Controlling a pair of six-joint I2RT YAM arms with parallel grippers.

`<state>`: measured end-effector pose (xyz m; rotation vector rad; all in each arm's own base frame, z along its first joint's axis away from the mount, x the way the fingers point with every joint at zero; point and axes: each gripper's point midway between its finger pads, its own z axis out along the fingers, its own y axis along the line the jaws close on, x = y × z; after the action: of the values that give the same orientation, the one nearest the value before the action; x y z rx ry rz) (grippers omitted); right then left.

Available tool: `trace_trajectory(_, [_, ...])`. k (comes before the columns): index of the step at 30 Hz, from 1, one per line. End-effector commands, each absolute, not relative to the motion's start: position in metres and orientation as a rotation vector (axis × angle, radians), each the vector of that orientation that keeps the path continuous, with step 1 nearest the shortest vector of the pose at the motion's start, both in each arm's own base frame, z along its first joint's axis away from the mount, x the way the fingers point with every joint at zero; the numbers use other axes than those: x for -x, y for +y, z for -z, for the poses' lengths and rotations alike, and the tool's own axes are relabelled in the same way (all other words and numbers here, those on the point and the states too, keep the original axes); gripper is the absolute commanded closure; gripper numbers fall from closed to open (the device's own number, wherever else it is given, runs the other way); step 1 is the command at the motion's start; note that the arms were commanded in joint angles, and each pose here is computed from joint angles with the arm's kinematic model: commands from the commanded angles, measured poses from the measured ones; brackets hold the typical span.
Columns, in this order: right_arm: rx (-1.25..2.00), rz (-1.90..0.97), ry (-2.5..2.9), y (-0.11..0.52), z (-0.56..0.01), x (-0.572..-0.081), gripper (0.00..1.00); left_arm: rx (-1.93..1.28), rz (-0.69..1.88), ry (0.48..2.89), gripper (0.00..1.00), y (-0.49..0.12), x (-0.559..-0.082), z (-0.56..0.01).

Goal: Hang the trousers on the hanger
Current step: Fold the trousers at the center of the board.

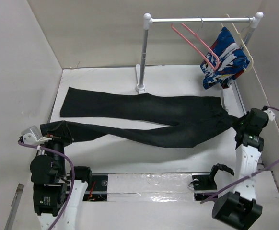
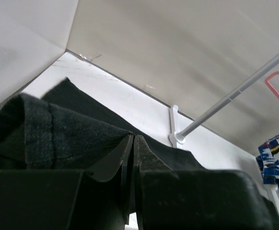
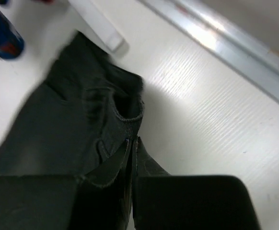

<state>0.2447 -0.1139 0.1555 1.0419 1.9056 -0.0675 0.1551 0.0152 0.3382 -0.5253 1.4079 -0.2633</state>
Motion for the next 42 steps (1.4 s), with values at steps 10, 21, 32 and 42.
trace_trajectory(10, [-1.040, 0.254, 1.839, -0.117, -0.232, -0.182, 0.95, 0.713, 0.081, 1.352, 1.00, 0.055, -0.171, -0.345])
trace_trajectory(21, [-1.012, 0.277, 1.908, -0.149, -0.216, -0.249, 0.96, 0.992, 0.072, 1.689, 1.00, 0.048, -0.277, -0.237])
trace_trajectory(32, [-1.046, 0.149, 1.951, -0.159, -0.209, -0.309, 0.95, 1.145, -0.271, 1.850, 1.00, 0.101, -0.333, -0.176])
trace_trajectory(42, [-1.036, 0.096, 1.922, -0.160, -0.205, -0.333, 0.96, 1.169, -0.382, 1.859, 1.00, 0.115, -0.380, -0.176])
